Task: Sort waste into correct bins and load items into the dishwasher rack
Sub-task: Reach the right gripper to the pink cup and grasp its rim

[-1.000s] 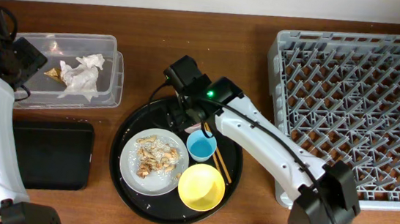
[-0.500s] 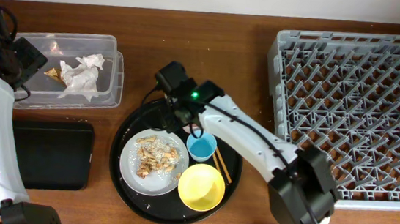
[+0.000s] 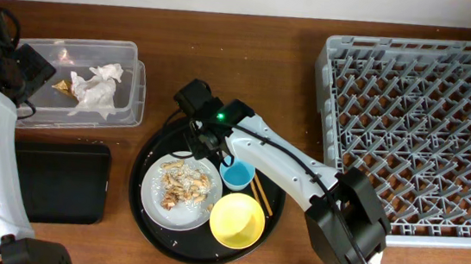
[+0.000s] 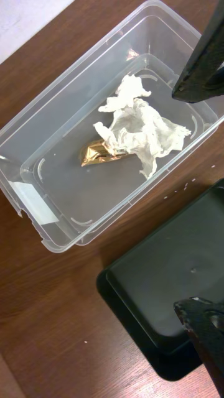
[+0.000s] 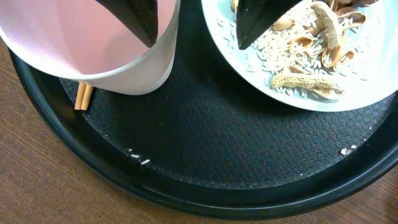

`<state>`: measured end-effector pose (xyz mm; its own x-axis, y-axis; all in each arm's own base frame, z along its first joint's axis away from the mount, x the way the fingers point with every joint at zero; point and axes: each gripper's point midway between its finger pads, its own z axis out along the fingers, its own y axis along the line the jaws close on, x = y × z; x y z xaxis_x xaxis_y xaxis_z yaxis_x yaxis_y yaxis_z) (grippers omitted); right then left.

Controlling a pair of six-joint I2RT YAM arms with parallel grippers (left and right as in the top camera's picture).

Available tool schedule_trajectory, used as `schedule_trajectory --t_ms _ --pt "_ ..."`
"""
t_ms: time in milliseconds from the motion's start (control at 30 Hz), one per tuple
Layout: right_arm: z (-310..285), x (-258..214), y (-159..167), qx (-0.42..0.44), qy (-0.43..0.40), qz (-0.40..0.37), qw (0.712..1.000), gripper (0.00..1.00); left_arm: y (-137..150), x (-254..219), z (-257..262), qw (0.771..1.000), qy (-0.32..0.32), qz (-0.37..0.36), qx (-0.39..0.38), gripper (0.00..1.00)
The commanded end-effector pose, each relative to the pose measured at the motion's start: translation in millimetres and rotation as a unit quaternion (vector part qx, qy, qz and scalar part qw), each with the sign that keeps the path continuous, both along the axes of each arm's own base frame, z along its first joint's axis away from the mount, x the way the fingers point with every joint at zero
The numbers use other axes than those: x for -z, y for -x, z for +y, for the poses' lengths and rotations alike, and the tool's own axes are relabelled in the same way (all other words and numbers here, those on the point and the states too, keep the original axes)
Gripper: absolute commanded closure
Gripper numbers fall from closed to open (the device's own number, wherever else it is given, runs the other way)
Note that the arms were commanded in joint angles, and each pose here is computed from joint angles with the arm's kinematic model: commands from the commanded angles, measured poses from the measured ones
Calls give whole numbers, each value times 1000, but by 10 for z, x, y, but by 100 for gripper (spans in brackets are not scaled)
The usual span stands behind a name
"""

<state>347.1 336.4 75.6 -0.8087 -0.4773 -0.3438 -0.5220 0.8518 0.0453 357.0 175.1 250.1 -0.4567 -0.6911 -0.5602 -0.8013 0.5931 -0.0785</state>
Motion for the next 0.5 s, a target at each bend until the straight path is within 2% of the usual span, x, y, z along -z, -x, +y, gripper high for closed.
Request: schedule_trajectory --t_ms 0,200,400,467 --pt "-25 88 -4 6 12 2 1000 60 13 -85 31 1000 -6 -11 -7 1" --pt "-51 255 13 7 27 14 1000 60 13 -85 31 1000 -6 -11 -7 1" --pt "-18 193 -19 7 21 7 1000 65 13 -85 31 1000 -6 -11 -7 1" --pt "-4 145 -33 7 19 6 1000 70 13 -85 31 1000 -6 -11 -7 1"
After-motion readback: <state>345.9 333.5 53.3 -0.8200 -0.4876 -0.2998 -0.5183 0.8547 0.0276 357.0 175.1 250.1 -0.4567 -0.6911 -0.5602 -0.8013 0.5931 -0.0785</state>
